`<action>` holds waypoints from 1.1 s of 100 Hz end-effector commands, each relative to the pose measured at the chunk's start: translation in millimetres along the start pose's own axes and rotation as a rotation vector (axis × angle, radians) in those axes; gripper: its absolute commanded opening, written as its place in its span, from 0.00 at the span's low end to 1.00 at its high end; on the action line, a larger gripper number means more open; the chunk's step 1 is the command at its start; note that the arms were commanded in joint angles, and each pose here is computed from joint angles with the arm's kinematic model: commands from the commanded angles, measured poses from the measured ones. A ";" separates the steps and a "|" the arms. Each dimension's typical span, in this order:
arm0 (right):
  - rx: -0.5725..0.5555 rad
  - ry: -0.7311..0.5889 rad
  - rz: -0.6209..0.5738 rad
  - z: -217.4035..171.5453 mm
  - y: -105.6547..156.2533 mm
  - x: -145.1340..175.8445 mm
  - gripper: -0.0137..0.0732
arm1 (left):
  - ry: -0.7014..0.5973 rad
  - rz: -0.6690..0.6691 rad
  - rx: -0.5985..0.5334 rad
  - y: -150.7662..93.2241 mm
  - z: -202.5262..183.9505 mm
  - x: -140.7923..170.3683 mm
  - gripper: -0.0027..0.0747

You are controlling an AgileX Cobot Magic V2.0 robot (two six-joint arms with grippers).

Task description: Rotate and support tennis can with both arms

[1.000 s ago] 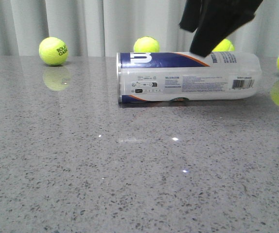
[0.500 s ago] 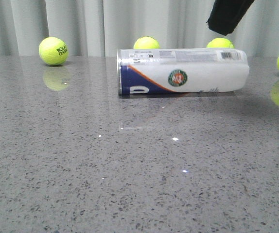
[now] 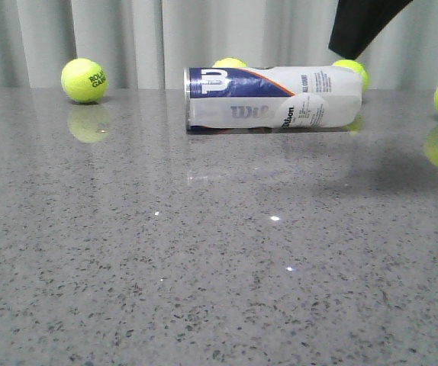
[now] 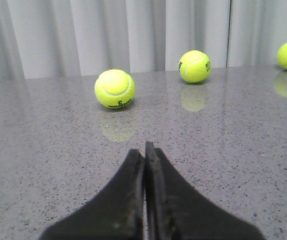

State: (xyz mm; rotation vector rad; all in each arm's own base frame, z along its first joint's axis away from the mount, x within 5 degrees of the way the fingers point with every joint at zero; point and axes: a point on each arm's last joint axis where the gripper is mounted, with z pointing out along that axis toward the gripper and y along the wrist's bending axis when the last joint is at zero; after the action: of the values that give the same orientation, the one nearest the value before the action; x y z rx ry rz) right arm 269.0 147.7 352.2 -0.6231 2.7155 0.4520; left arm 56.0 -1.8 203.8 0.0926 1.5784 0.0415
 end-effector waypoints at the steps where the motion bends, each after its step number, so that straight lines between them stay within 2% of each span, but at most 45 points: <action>1: -0.006 -0.088 -0.001 -16.7 3.3 0.2 0.08 | -0.066 -0.009 -0.006 -0.4 -0.4 5.6 0.01; 17: -0.014 -0.165 0.019 -11.6 2.1 8.3 0.08 | -0.066 -0.009 -0.006 -0.4 -0.4 5.6 0.01; 31: -0.002 -0.270 0.026 -15.8 0.6 31.0 0.08 | -0.066 -0.009 -0.006 -0.4 -0.4 5.6 0.01; 84: 0.058 -0.826 -0.033 -37.9 -8.2 171.3 0.08 | -0.116 -0.009 -0.010 0.0 -0.9 1.0 0.01; 110: 0.051 -0.971 -0.053 -36.5 -10.7 222.9 0.08 | -0.149 -0.009 -0.013 1.1 -3.2 -11.9 0.01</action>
State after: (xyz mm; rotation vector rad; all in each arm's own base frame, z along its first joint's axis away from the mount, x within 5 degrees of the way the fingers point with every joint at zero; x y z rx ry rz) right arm 82.2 49.3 287.8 -0.3638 1.9181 0.4881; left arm 56.0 -1.8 208.5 0.0896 1.5259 0.0423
